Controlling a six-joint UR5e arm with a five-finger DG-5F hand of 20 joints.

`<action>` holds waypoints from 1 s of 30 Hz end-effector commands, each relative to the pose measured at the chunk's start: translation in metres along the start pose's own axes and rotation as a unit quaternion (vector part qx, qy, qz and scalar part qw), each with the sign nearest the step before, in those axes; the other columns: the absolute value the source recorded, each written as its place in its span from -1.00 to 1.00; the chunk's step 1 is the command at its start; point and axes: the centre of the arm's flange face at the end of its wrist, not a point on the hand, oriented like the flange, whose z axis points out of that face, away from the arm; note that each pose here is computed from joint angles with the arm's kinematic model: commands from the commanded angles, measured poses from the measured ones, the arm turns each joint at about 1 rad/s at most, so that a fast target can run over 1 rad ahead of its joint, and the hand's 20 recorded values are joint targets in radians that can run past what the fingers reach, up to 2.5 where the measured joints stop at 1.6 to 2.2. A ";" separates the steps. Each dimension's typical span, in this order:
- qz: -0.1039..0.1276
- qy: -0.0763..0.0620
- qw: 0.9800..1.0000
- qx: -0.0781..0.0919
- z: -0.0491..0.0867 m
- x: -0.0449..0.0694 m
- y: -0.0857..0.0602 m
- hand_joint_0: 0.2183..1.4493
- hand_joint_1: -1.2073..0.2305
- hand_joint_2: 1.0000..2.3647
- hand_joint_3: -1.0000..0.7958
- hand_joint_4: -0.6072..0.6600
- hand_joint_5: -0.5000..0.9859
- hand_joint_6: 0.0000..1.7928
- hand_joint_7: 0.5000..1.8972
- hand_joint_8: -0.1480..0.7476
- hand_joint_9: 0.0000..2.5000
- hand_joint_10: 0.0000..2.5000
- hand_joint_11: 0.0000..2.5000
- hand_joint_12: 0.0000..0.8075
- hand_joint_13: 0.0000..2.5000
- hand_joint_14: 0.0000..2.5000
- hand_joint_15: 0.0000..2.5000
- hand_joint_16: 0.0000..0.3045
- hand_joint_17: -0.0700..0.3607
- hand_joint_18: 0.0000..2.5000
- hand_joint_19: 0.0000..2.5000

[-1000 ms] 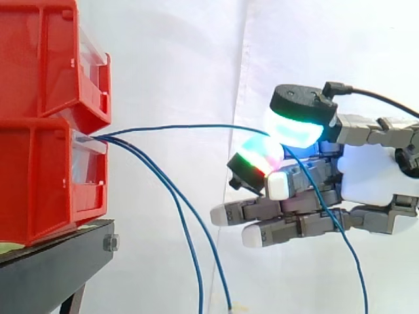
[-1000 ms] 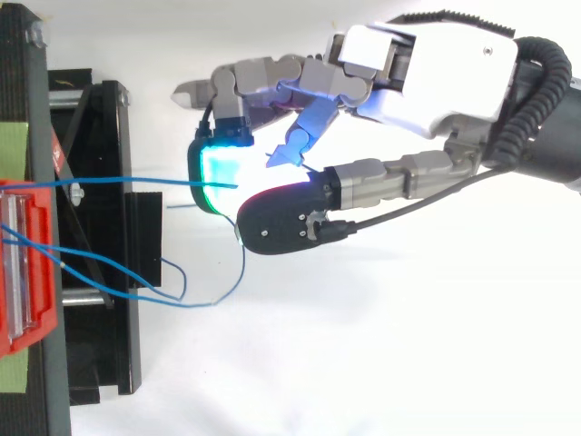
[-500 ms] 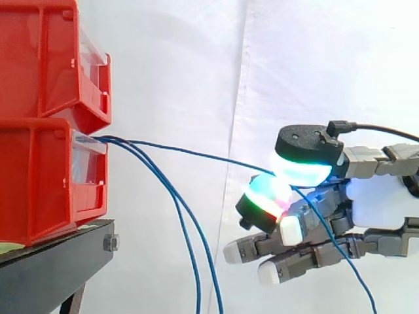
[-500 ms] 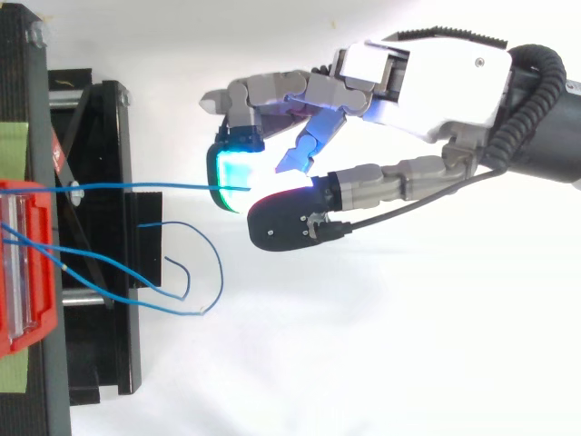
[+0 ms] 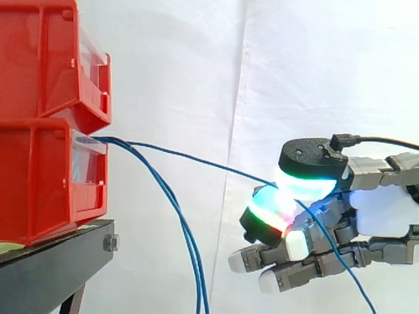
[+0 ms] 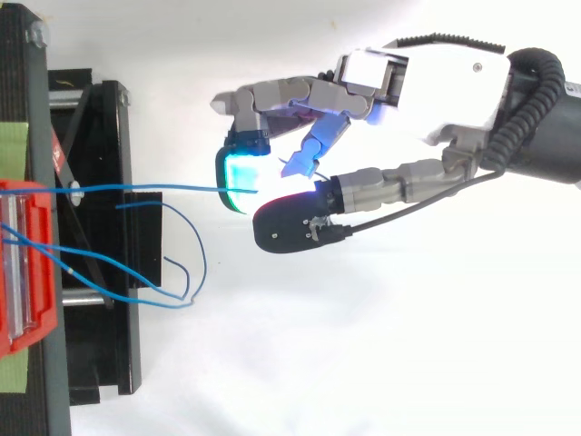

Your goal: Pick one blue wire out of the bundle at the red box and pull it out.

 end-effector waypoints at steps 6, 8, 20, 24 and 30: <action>0.000 0.000 1.000 0.000 0.000 0.000 0.000 -0.37 -0.37 -0.97 0.00 0.04 -0.30 -0.37 0.58 -0.24 -0.67 -1.00 -1.00 -0.11 -0.88 -1.00 -0.99 -0.66 -0.14 -0.88 -0.90; 0.000 0.000 1.000 0.001 0.000 0.000 -0.001 -0.37 -0.37 -0.97 0.00 0.01 -0.30 -0.35 0.71 -0.23 -0.66 -1.00 -1.00 -0.11 -0.84 -1.00 -0.98 -0.66 -0.13 -0.87 -0.91; 0.000 -0.001 1.000 0.000 0.000 0.000 0.001 -0.36 -0.38 -0.98 0.00 0.08 -0.31 -0.31 0.63 -0.22 -0.61 -1.00 -1.00 -0.13 -0.78 -1.00 -0.97 -0.66 -0.13 -0.83 -0.90; 0.000 0.000 1.000 0.001 0.000 0.000 -0.001 -0.35 -0.38 -0.98 0.00 0.08 -0.31 -0.31 0.60 -0.22 -0.60 -1.00 -1.00 -0.14 -0.77 -1.00 -0.96 -0.65 -0.12 -0.83 -0.90; 0.000 -0.001 1.000 0.000 0.000 0.000 0.001 -0.35 -0.38 -0.98 0.00 0.10 -0.30 -0.31 0.62 -0.21 -0.59 -1.00 -1.00 -0.14 -0.76 -1.00 -0.96 -0.65 -0.13 -0.81 -0.89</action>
